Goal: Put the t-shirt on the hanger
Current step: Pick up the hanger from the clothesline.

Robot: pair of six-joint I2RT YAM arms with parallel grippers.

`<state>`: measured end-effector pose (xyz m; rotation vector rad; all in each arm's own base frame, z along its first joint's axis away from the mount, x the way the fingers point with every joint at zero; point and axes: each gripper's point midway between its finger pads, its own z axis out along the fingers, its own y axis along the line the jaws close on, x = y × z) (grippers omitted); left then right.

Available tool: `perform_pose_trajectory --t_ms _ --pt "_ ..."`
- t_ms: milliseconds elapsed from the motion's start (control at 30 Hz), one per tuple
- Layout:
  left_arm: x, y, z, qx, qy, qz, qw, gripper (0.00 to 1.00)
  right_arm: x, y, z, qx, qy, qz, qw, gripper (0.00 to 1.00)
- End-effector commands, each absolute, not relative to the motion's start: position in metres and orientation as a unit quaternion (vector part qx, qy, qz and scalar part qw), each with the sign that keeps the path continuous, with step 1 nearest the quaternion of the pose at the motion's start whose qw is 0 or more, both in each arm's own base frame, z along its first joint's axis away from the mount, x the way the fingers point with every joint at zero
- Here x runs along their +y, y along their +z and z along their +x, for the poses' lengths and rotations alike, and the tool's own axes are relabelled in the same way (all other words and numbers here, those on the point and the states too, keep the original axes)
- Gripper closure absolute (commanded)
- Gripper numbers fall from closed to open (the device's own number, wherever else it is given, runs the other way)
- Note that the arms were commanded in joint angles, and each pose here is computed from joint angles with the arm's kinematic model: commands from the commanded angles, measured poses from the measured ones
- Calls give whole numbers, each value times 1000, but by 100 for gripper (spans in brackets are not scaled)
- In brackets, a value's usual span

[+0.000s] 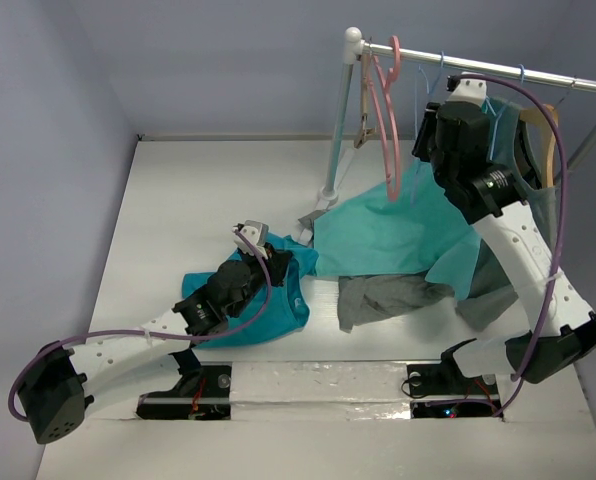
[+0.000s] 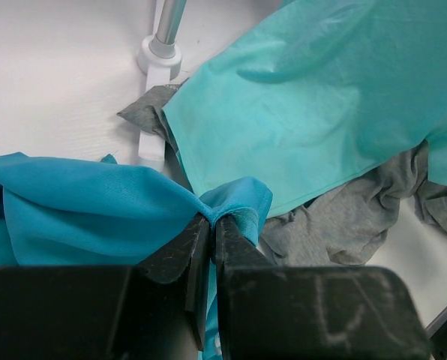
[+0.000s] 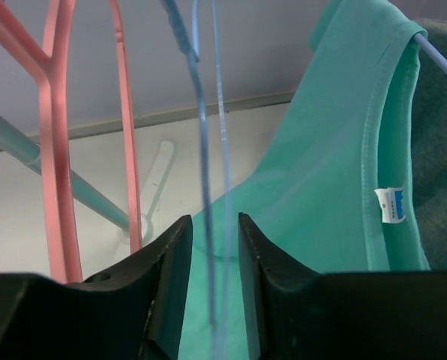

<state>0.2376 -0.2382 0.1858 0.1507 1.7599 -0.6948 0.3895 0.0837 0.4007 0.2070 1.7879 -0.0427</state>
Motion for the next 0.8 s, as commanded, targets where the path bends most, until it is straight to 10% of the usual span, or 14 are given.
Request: perform_pose_trajectory --t_ms 0,133,367,767 --pt "-240 204 239 731 -321 51 600 100 81 419 395 761 -11 89 643 65" --pt "-240 204 239 731 -322 50 599 100 82 409 402 770 -14 83 633 65" --pt "-240 204 239 731 -322 50 599 100 82 421 394 759 -1 81 646 100" --pt "-244 203 241 732 -325 50 596 100 81 464 351 722 54 52 688 100"
